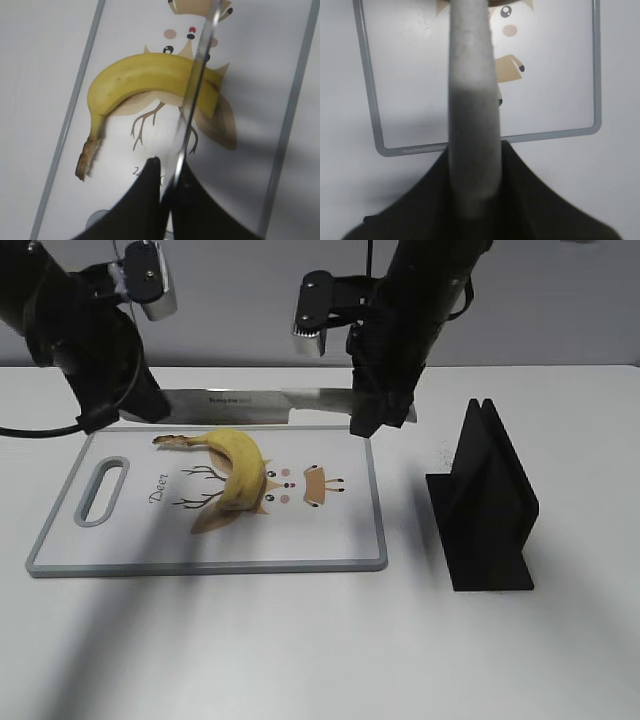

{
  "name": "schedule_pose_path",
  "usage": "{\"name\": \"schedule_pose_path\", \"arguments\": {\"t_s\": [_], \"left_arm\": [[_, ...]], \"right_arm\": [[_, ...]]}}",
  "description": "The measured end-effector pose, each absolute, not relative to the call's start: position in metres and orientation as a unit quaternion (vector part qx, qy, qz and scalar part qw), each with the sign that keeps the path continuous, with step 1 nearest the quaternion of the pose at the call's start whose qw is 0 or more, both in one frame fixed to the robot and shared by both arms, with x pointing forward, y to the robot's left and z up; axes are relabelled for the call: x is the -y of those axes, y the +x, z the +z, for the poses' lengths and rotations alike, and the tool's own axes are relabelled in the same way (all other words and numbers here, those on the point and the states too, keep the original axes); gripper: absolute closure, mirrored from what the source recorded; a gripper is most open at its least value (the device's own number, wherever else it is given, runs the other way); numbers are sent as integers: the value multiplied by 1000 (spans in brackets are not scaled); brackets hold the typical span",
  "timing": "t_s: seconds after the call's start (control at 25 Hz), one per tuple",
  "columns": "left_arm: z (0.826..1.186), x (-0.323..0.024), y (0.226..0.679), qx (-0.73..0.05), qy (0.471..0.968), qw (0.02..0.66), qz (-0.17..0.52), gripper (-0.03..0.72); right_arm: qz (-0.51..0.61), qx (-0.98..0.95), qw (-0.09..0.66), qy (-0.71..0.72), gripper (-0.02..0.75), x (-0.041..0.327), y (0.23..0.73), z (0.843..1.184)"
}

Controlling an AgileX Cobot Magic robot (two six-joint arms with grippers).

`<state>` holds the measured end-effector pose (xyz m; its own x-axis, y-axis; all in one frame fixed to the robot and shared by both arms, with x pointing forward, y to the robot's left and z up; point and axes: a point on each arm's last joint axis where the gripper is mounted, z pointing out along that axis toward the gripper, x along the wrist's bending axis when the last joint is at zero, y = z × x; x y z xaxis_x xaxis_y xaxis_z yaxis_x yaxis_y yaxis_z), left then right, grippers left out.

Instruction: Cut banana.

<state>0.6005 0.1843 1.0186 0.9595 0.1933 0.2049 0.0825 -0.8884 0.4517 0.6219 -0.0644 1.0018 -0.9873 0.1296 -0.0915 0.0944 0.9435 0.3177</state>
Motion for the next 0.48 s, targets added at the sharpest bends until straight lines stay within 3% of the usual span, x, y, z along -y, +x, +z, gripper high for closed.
{"name": "schedule_pose_path", "arguments": {"t_s": [0.48], "left_arm": [[975,-171,609,-80,969,221,70,657]], "right_arm": [[116,-991,15,61,560,67,626,969]]}}
